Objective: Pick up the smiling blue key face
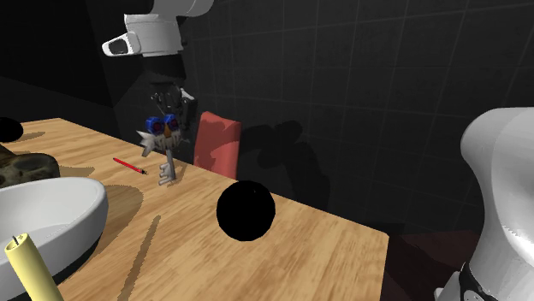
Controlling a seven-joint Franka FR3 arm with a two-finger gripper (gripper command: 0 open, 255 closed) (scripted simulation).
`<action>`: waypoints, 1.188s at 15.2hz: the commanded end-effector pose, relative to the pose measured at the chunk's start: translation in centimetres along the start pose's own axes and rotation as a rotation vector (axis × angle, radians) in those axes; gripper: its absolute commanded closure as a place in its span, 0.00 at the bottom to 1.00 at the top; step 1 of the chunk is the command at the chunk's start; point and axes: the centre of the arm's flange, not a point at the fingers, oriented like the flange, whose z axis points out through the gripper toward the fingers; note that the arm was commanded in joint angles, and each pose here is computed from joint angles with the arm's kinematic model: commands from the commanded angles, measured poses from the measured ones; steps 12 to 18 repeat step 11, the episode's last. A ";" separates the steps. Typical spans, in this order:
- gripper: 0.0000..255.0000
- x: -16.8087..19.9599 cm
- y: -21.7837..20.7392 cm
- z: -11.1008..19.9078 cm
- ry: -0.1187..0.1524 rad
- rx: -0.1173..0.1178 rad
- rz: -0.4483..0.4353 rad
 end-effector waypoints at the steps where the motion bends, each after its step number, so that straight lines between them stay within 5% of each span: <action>1: 1.00 -0.1 -0.1 -1.1 0.000 0.000 0.000; 9: 1.00 -0.7 -0.1 -5.3 0.000 0.000 0.000; 18: 1.00 -0.7 -0.1 -5.4 0.000 0.000 0.000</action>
